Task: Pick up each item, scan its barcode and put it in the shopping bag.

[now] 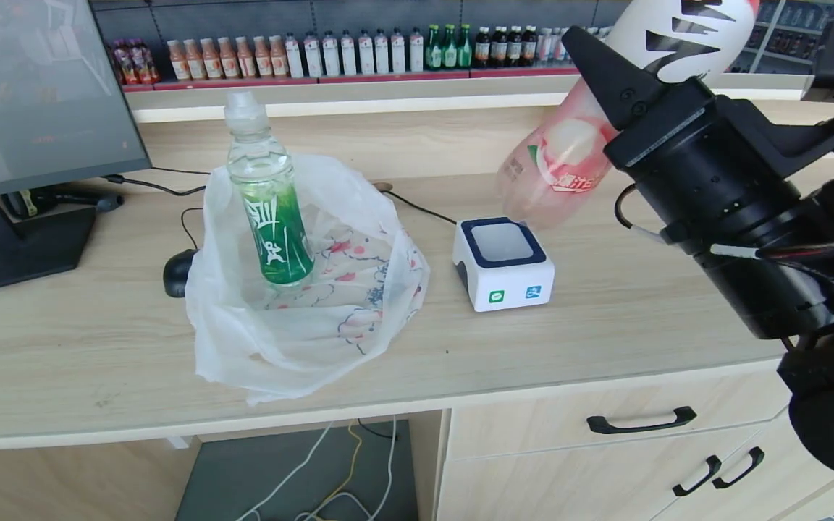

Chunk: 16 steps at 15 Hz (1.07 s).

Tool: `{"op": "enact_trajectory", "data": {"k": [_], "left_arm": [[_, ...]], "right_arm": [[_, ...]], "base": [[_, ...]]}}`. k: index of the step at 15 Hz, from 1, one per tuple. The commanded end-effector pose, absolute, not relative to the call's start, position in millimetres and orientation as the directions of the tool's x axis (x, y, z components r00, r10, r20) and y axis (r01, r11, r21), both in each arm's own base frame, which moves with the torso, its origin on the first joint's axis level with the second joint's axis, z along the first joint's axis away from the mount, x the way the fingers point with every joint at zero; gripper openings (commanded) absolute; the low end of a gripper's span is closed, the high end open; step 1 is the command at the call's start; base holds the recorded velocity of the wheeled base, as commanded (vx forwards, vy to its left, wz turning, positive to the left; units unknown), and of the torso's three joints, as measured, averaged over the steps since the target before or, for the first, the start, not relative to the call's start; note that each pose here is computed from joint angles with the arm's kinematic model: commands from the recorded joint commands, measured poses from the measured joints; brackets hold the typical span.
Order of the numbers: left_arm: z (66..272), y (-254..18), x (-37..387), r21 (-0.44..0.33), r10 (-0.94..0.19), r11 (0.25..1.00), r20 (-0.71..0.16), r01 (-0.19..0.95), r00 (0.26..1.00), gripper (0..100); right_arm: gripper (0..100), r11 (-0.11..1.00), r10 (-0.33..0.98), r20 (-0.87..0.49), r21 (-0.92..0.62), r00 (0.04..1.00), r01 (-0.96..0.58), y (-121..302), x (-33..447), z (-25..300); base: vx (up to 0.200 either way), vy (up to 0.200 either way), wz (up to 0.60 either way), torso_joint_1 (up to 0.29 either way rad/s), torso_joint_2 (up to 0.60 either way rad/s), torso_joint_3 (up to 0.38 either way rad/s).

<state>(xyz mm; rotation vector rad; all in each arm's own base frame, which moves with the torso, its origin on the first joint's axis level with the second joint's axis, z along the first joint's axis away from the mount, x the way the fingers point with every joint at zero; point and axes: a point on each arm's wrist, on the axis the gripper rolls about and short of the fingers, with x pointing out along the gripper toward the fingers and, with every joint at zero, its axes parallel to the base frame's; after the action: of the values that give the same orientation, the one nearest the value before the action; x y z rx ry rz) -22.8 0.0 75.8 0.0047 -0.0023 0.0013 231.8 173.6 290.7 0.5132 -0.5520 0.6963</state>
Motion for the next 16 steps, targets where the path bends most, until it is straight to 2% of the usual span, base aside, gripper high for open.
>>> {"op": "enact_trajectory", "data": {"k": [1, 3, 4, 5, 7, 9, 11, 13, 16], "left_arm": [[76, 0, -23, 0.005, 0.002, 1.000, 0.003, -0.002, 1.000, 100], [76, 0, -23, 0.005, 0.002, 1.000, 0.003, -0.002, 1.000, 100], [76, 0, -23, 0.005, 0.002, 1.000, 0.003, -0.002, 1.000, 100], [76, 0, -23, 0.005, 0.002, 1.000, 0.003, -0.002, 1.000, 100], [76, 0, -23, 0.005, 0.000, 1.000, 0.003, 0.000, 1.000, 100], [76, 0, -23, 0.005, 0.002, 1.000, 0.003, -0.002, 1.000, 100], [76, 0, -23, 0.005, 0.002, 1.000, 0.003, -0.002, 1.000, 100], [76, 0, -23, 0.005, 0.002, 1.000, 0.003, -0.002, 1.000, 100], [76, 0, -23, 0.005, 0.002, 1.000, 0.003, -0.002, 1.000, 100]], "right_arm": [[0, 0.637, 0.433, 0.610, 0.314, 0.663, -0.704, 183, 261, 282], [0, 0.603, 0.381, 0.594, 0.422, 0.709, -0.677, 181, 273, 276], [0, 0.603, 0.381, 0.594, 0.422, 0.709, -0.677, 181, 273, 276], [0, 0.539, 0.305, 0.607, 0.525, 0.734, -0.659, 178, 286, 277], [0, 0.448, 0.272, 0.626, 0.590, 0.731, -0.672, 178, 287, 284], [0, 0.415, 0.262, 0.613, 0.626, 0.745, -0.661, 180, 291, 278], [0, 0.334, 0.242, 0.638, 0.653, 0.731, -0.680, 184, 296, 270], [0, 0.333, 0.250, 0.612, 0.673, 0.750, -0.660, 190, 308, 252], [0, 0.242, 0.203, 0.615, 0.722, 0.762, -0.648, 191, 310, 254]], "base": [[0.000, 0.000, 0.00, 0.000, 0.00, 0.000], [0.000, 0.000, 0.00, 0.000, 0.00, 0.000], [0.000, 0.000, 0.00, 0.000, 0.00, 0.000], [0.000, 0.000, 0.00, 0.000, 0.00, 0.000], [0.000, 0.000, 0.00, 0.000, 0.00, 0.000], [0.000, 0.000, 0.00, 0.000, 0.00, 0.000], [0.000, 0.000, 0.00, 0.000, 0.00, 0.000], [0.000, 0.000, 0.00, 0.000, 0.00, 0.000], [0.000, 0.000, 0.00, 0.000, 0.00, 0.000]]}}
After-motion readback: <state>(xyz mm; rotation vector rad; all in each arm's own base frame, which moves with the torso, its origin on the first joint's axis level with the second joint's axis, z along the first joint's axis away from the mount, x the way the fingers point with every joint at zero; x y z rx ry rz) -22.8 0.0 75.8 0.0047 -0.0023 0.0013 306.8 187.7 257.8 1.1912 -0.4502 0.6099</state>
